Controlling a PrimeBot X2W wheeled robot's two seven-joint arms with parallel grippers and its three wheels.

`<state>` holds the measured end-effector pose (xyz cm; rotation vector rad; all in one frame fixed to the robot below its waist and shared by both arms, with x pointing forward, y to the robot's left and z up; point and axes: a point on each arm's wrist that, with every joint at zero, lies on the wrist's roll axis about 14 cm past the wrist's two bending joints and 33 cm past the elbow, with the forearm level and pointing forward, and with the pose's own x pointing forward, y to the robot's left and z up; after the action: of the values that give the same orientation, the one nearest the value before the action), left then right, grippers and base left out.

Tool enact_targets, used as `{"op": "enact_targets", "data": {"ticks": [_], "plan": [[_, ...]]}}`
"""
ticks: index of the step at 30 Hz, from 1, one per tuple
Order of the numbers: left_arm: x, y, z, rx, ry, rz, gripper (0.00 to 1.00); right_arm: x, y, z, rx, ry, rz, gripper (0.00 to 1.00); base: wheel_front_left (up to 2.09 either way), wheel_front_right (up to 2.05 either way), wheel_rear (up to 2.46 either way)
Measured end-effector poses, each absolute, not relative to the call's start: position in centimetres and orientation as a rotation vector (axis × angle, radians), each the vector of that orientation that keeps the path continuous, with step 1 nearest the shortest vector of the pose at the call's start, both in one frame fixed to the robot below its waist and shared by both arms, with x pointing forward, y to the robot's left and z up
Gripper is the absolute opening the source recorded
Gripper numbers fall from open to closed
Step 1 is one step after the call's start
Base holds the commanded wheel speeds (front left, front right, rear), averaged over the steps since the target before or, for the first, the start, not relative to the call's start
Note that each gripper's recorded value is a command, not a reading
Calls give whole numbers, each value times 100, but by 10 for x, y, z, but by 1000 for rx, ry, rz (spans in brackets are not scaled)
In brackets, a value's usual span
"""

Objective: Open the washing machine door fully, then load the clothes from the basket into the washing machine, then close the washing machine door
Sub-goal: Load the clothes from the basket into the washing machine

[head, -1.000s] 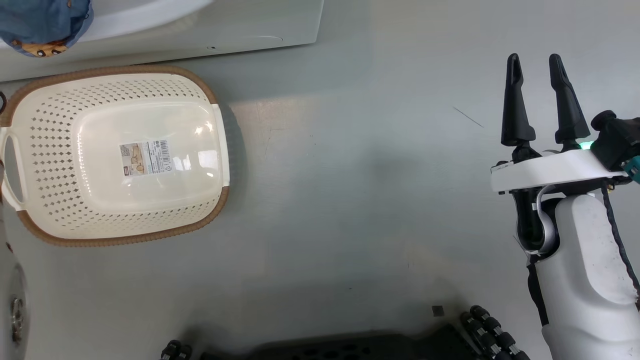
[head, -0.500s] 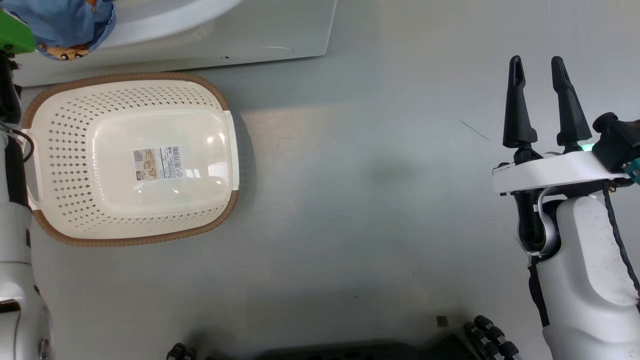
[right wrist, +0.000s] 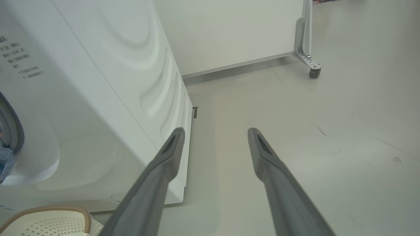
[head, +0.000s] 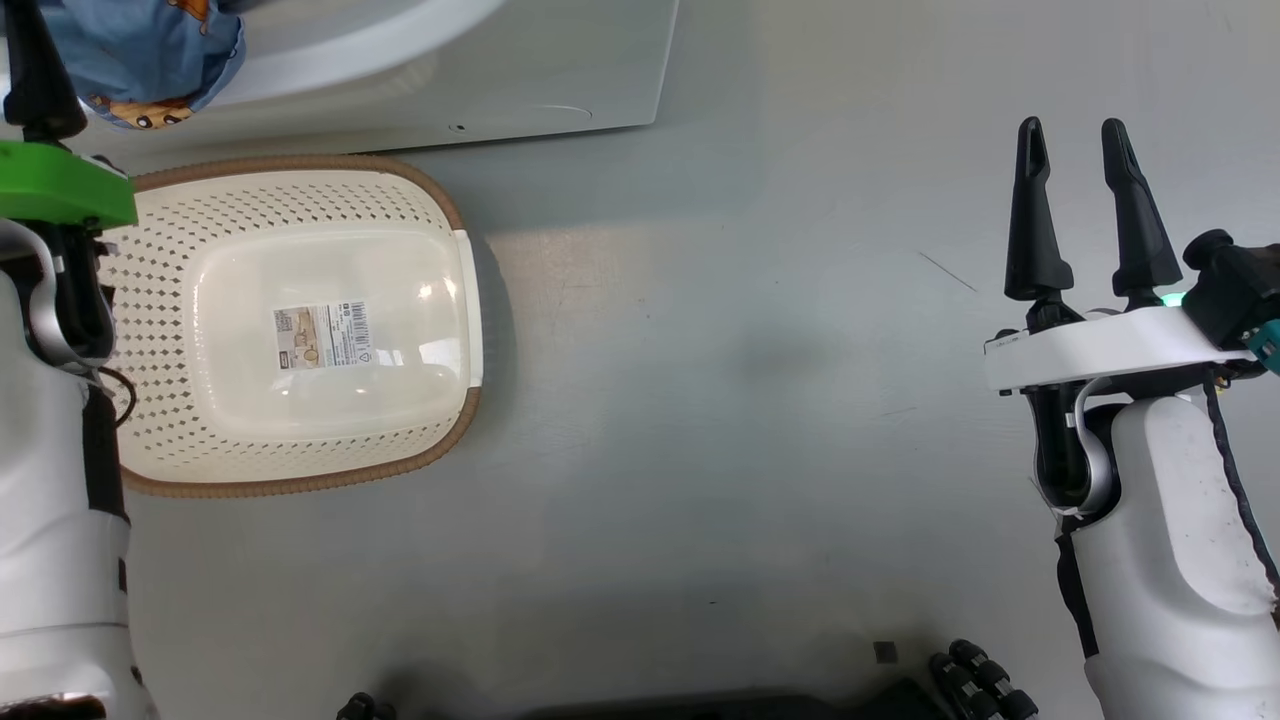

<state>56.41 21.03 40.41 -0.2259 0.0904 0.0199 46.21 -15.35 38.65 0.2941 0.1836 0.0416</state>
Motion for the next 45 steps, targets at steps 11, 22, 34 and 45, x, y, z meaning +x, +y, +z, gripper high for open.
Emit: {"op": "enact_targets", "data": {"ticks": [11,22,34,45], "plan": [[527,214,386,-211,141,40,100,458,-152,386,295,190,48,100,0,0,0],[494,208,369,-178,203,39,100,457,-151,385,291,194,51,100,0,0,0],[468,205,361,-133,243,25,100,457,-150,388,293,188,58,100,0,0,0],[458,203,362,-117,248,23,100,457,-150,388,294,187,59,100,0,0,0]]}}
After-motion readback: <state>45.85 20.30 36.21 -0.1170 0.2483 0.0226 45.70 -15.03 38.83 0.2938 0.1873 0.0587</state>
